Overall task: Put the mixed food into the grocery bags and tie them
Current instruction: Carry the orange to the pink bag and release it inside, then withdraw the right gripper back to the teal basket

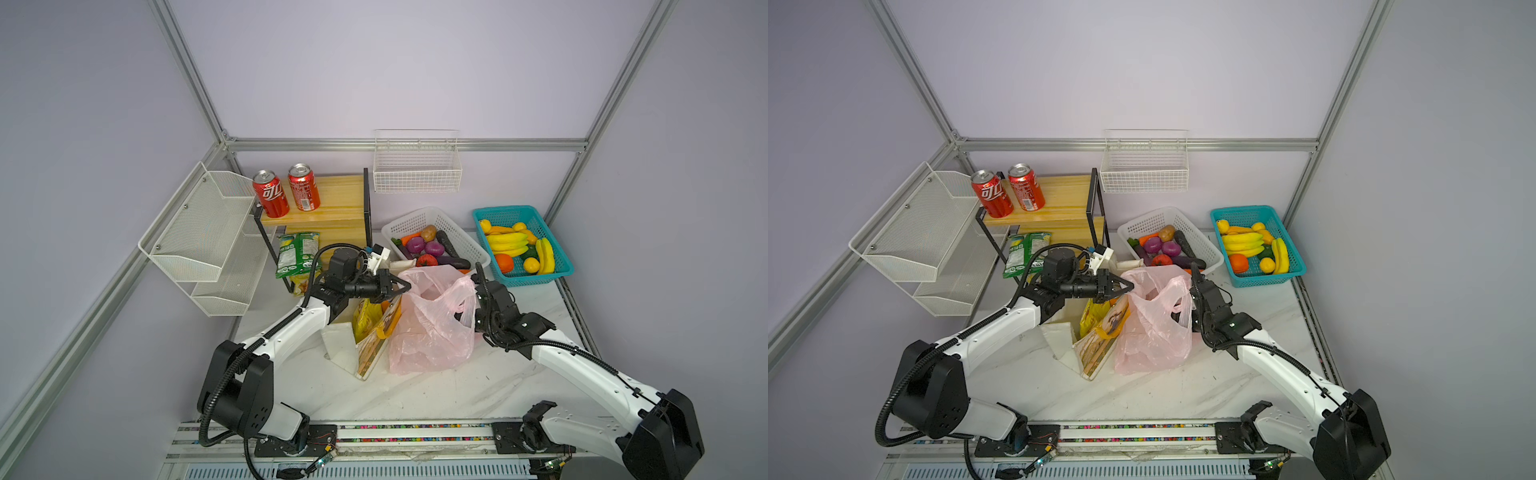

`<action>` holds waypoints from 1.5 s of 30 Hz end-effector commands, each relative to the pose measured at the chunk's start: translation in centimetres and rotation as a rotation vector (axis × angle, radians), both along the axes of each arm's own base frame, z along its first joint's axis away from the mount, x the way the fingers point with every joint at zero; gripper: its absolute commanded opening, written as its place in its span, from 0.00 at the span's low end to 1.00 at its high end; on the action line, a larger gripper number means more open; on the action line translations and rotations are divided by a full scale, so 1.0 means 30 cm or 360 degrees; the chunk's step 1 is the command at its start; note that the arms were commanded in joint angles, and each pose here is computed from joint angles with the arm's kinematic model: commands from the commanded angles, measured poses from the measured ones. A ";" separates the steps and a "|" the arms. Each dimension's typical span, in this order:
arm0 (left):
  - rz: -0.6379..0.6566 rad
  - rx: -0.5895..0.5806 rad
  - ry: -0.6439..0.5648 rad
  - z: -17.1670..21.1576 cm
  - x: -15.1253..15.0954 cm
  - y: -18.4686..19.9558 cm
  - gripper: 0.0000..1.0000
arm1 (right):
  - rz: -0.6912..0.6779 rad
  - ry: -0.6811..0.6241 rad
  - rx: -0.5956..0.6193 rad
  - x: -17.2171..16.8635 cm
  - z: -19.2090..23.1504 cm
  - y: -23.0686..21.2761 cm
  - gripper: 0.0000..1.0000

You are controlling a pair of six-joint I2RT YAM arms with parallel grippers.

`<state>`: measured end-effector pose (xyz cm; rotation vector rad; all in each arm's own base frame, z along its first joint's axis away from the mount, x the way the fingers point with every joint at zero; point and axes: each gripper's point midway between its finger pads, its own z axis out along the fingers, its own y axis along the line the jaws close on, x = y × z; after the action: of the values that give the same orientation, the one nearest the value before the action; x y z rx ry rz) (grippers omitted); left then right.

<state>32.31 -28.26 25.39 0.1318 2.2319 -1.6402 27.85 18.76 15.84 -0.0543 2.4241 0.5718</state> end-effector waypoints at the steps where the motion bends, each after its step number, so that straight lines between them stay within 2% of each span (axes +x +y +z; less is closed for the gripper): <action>1: -0.0007 -0.0021 -0.0030 0.005 -0.017 0.011 0.00 | 0.0030 0.0012 -0.0037 -0.016 0.012 -0.005 0.68; 10: -0.0007 -0.0021 -0.0035 0.008 -0.017 0.012 0.00 | 0.0004 -0.0064 -0.0030 -0.031 0.135 -0.034 0.78; 16: 0.0007 -0.0013 -0.0026 0.001 -0.016 0.014 0.00 | 0.0038 -0.0120 0.0035 -0.076 0.231 -0.046 0.77; 26: 0.0068 0.0009 -0.0011 -0.013 0.003 0.034 0.00 | 0.0038 -0.0313 0.0299 -0.174 0.454 -0.079 0.75; 29: 0.0091 0.0010 -0.0017 -0.011 0.008 0.044 0.00 | -0.0091 -0.0368 0.0232 -0.161 0.489 -0.137 0.75; 34: 0.0112 0.0001 -0.0015 -0.008 0.016 0.052 0.00 | -0.0448 -0.0433 -0.0004 -0.067 0.489 -0.291 0.75; 37: 0.0103 -0.0016 -0.0007 -0.004 0.014 0.049 0.00 | -0.0591 -0.0429 -0.0111 0.017 0.483 -0.400 0.74; 42: 0.0096 -0.0041 -0.0002 0.004 0.011 0.046 0.00 | -0.0762 -0.0456 -0.0075 0.175 0.477 -0.562 0.74; 45: 0.0081 -0.0061 0.0004 0.007 0.011 0.041 0.00 | -0.0863 -0.0465 -0.0068 0.320 0.440 -0.621 0.76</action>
<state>33.04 -27.38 24.72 0.0464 2.2345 -1.6275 33.96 0.53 27.90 0.4823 2.1182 0.2173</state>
